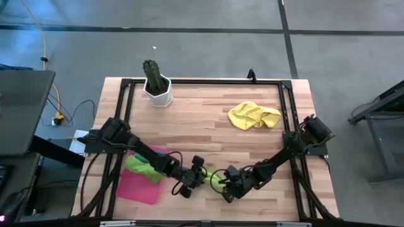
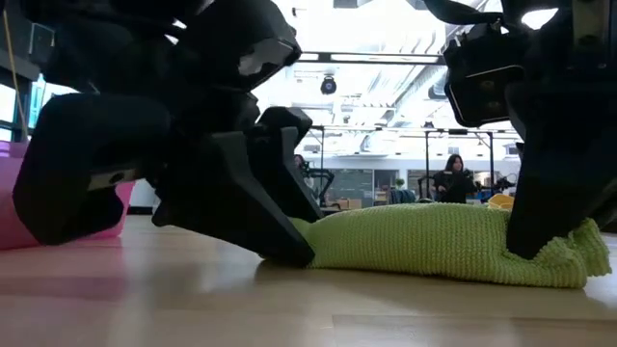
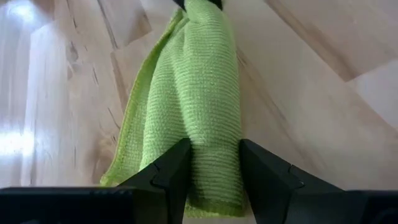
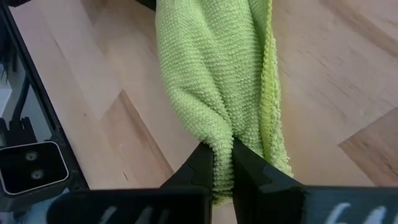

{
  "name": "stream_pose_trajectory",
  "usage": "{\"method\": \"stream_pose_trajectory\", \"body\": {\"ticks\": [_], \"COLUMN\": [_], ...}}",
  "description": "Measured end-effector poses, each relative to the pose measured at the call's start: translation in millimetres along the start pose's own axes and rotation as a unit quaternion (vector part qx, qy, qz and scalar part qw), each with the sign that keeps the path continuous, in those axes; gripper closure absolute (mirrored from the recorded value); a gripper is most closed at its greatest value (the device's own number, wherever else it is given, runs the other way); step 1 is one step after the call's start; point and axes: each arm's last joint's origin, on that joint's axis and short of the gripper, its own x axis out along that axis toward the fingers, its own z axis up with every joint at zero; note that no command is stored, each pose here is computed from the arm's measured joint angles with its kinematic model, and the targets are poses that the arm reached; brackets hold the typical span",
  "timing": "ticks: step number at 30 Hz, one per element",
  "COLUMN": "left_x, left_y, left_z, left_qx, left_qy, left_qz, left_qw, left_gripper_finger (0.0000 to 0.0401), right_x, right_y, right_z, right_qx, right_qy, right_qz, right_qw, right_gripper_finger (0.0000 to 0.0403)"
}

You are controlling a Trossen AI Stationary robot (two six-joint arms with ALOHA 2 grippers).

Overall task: Roll microfiber towels into tight, uniform cylinder then place into a basket
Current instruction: Roll the light green towel

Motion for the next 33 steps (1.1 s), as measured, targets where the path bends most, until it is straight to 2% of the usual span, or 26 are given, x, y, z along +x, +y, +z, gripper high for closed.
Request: {"method": "stream_pose_trajectory", "body": {"ticks": [4, 8, 12, 17, 20, 25, 29, 33], "left_x": [2.1, 3.5, 3.2, 2.3, 2.2, 2.1, 2.7, 2.7], "left_y": [8.6, 15.1, 14.7, 11.7, 10.9, 9.8, 13.3, 13.5], "left_z": [-1.4, -2.5, -3.1, -3.9, -4.7, -6.5, -8.3, -8.5], "left_qx": [-0.079, -0.133, -0.184, -0.253, -0.295, -0.364, -0.406, -0.431], "left_qy": [0.001, 0.002, 0.011, 0.031, 0.042, 0.064, 0.077, 0.083], "left_qz": [-0.011, -0.068, -0.111, -0.157, -0.167, -0.168, -0.165, -0.166], "left_qw": [0.997, 0.989, 0.977, 0.954, 0.94, 0.914, 0.895, 0.883], "left_gripper_finger": [0.0272, 0.0284, 0.0314, 0.0359, 0.0378, 0.0387, 0.0383, 0.0383], "right_x": [-1.1, -1.6, -1.8, -1.8, -1.8, -1.3, -3.0, -6.4], "right_y": [0.5, 0.0, -0.1, 0.0, 0.3, 3.2, 9.8, 16.9], "right_z": [1.6, 1.5, 1.9, 2.6, 4.5, 8.2, 2.5, -6.0], "right_qx": [0.001, -0.013, -0.045, -0.092, -0.149, -0.279, -0.414, -0.5], "right_qy": [-0.001, -0.002, -0.004, -0.006, -0.006, 0.008, -0.015, -0.08], "right_qz": [0.003, -0.001, -0.002, -0.002, -0.001, 0.025, 0.046, 0.027], "right_qw": [1.0, 1.0, 0.999, 0.996, 0.989, 0.96, 0.909, 0.862], "right_gripper_finger": [0.0391, 0.0391, 0.0388, 0.0339, 0.0299, 0.0267, 0.0266, 0.0266]}}
